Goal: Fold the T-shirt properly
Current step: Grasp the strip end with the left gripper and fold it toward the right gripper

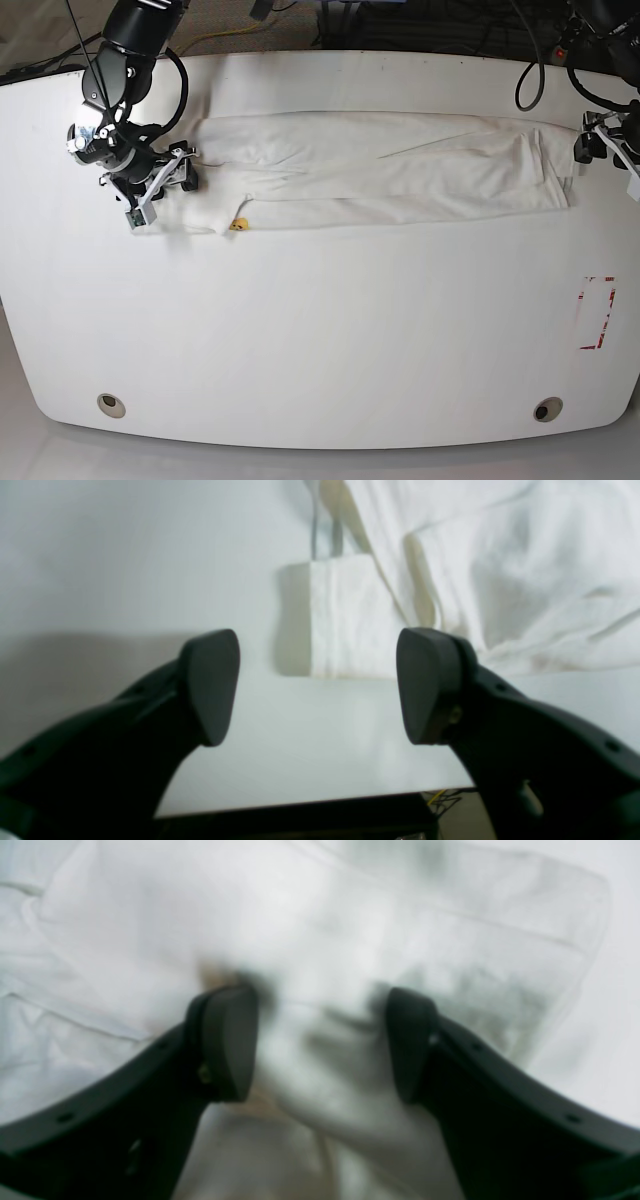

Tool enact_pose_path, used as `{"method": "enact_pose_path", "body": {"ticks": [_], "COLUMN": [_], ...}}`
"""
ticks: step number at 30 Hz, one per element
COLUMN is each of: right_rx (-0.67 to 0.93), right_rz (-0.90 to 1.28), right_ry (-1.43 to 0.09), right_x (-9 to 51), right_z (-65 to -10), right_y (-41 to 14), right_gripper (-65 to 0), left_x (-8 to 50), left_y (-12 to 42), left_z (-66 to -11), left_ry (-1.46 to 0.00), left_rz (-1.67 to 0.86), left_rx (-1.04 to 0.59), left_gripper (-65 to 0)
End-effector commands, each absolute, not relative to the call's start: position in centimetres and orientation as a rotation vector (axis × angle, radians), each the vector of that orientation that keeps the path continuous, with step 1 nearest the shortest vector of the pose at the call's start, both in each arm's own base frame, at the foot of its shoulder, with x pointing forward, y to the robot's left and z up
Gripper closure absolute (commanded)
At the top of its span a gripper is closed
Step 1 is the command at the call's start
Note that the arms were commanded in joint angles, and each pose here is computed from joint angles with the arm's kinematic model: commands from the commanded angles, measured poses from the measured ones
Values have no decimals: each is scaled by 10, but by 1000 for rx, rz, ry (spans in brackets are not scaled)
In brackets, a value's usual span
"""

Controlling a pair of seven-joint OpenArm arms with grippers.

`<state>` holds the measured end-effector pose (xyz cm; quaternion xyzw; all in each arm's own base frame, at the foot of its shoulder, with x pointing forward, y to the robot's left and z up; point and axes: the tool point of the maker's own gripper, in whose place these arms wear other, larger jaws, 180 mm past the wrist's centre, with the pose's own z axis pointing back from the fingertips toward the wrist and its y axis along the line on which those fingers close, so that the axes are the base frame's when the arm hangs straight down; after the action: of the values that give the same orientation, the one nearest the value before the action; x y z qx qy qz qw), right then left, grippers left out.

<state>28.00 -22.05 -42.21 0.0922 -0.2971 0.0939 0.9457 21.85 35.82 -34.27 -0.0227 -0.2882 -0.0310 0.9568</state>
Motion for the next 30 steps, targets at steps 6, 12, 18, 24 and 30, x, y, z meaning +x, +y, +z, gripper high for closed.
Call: {"method": "enact_pose_path", "body": {"ticks": [6,12,18,24,30], "right_rx": [161,161,164,183,186], "right_rz": [201,201,200,193,192], "right_ry": [-582,-582,-582,-585,-585], "right_x": [277,277,277,277,277], "right_z": [-422,-422,-422,-424,-425], "right_y": [-226,-226,-225,-217,-216], "right_gripper": [-393,-393,-393,-393,-393], "left_x": [235,239,250,250,249], "left_y": [367,366,347,317,308], "left_z": [-367,-384,-391,-408,-413], "left_ry": [-593,-596,-576,-563,-555], "left_rz": [65,130,84,96,102], "left_rx": [-173,-236,-276,-348,-370], "left_gripper": [-475,-476,-475,-471,-386]}}
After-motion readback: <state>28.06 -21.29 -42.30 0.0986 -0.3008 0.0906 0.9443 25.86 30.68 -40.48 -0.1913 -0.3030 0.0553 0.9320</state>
